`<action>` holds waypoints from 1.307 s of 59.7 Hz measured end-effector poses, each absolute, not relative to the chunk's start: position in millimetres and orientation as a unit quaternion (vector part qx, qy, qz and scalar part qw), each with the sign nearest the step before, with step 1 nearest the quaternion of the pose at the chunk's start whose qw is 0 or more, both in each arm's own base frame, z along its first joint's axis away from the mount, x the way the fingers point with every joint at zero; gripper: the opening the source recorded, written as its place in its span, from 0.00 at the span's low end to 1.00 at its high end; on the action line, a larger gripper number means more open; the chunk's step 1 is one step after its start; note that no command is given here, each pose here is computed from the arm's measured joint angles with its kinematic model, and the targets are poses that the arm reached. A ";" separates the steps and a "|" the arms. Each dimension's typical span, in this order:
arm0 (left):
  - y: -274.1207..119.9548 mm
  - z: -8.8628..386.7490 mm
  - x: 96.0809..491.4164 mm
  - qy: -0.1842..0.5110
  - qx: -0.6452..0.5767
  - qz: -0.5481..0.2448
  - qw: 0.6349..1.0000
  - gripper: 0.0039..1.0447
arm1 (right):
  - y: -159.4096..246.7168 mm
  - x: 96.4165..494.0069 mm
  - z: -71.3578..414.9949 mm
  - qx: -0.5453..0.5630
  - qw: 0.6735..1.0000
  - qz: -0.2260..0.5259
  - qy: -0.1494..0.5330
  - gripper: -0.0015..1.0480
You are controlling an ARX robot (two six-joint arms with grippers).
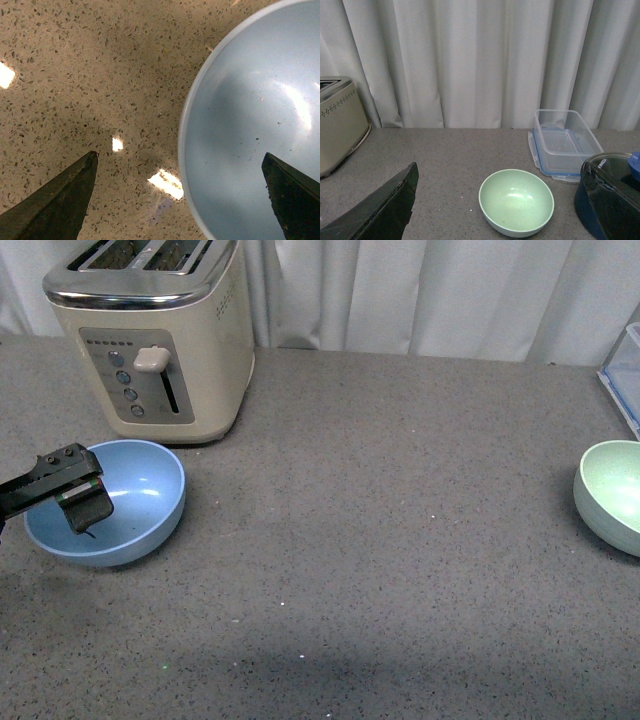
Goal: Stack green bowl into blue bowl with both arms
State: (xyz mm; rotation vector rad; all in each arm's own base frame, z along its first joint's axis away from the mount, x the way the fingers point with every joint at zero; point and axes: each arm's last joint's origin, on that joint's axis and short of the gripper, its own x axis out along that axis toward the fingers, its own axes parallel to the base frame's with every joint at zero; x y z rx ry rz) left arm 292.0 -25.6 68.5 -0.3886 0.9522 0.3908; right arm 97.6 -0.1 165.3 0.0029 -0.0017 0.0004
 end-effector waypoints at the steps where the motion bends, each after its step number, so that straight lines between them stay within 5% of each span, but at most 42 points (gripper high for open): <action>1: -25.7 68.1 292.8 0.453 -0.184 0.186 0.852 0.94 | -0.1 97.6 165.3 0.001 1.000 0.000 -0.001 0.91; 22: -25.5 63.0 300.5 0.454 -0.179 0.194 0.851 0.94 | -0.1 97.6 165.3 0.001 1.000 0.000 -0.001 0.91; 51: -23.3 62.7 292.8 0.451 -0.194 0.165 0.856 0.03 | -0.1 97.6 165.3 0.001 1.000 0.000 -0.001 0.91; 78: -34.3 98.0 268.3 0.414 -0.264 0.087 0.867 0.04 | -0.1 97.6 165.3 0.001 1.000 0.000 -0.001 0.91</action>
